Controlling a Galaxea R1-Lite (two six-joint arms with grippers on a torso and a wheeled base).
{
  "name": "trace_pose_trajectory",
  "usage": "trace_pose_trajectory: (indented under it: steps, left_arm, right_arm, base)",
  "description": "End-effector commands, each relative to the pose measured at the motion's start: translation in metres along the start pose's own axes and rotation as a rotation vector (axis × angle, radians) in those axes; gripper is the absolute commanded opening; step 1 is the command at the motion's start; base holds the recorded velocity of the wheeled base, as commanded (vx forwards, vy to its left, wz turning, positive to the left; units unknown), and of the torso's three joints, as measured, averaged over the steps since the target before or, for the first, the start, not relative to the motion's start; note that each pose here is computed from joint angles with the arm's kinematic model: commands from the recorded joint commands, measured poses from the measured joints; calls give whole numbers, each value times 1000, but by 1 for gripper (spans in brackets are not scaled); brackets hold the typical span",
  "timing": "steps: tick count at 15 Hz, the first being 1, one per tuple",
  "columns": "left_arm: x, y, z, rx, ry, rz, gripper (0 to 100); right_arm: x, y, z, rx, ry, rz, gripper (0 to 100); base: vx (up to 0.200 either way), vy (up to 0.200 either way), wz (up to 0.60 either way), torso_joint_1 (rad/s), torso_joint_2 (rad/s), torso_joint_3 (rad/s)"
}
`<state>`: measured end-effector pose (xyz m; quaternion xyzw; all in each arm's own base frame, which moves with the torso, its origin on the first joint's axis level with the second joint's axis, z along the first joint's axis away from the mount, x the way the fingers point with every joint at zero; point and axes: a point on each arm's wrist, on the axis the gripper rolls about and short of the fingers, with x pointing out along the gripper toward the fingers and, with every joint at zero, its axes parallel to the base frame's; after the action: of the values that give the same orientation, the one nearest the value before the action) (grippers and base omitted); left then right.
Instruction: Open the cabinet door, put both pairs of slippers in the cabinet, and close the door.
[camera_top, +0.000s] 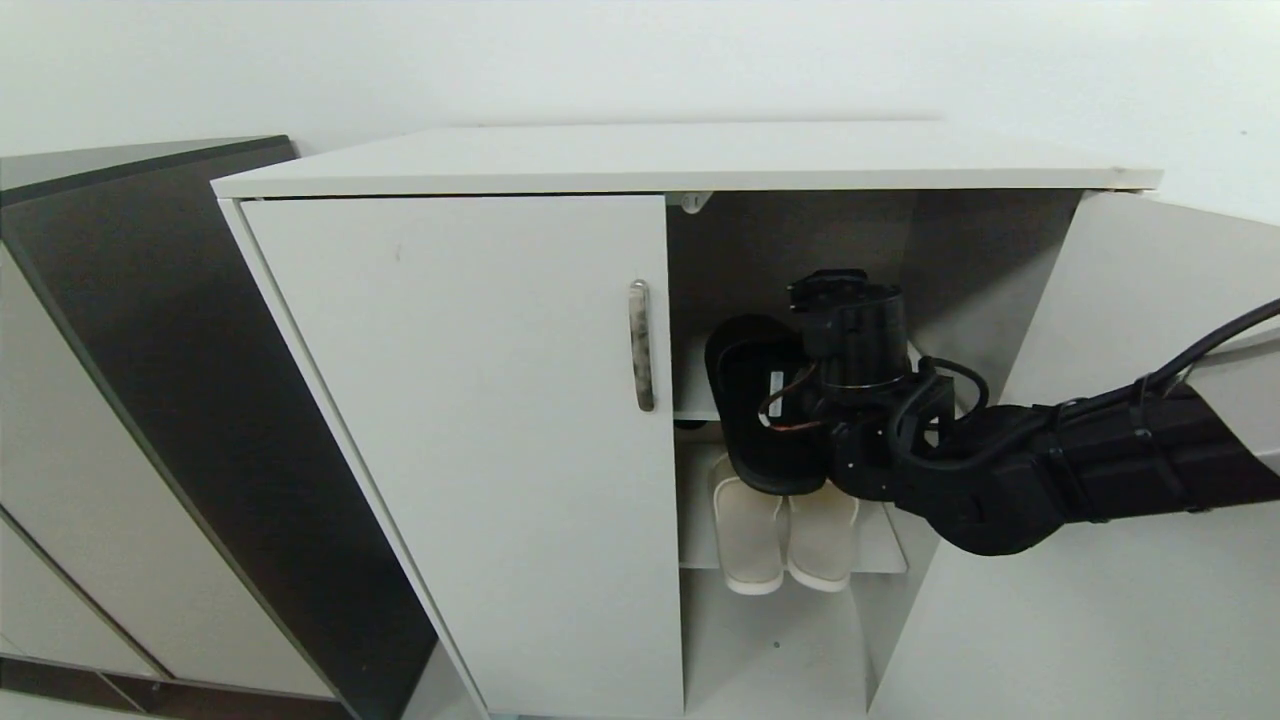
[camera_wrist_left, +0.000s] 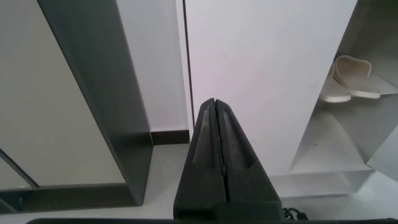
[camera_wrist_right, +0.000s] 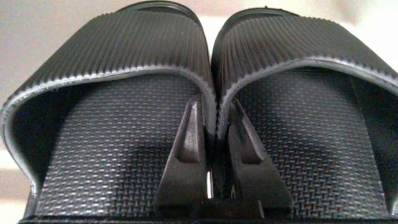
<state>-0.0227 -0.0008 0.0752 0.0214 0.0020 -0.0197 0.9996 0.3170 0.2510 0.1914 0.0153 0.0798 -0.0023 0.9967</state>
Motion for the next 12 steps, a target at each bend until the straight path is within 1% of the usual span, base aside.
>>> trace_pose_trajectory:
  steps: [1,3,5,8,12]
  left_arm:
    - [0,0,0,0,0,-1,0]
    - [0,0,0,-2,0,-1,0]
    - [0,0,0,0,0,1,0]
    - [0,0,0,-2,0,1,0]
    - [0,0,0,-2,0,-1,0]
  right_arm:
    - [12,-3,-1,3,-2,-20,0]
    - [20,-3,0,6,0,-10,0]
    - [28,-7,11,-5,20,-20,0]
    - [38,-5,24,14,3,-30,0]
    - [50,-4,25,19,0,-43,0]
  base:
    - [0,0,0,0,0,0]
    - [0,0,0,0,0,0]
    - [0,0,0,0,0,0]
    - [0,0,0,0,0,0]
    - [0,0,0,0,0,0]
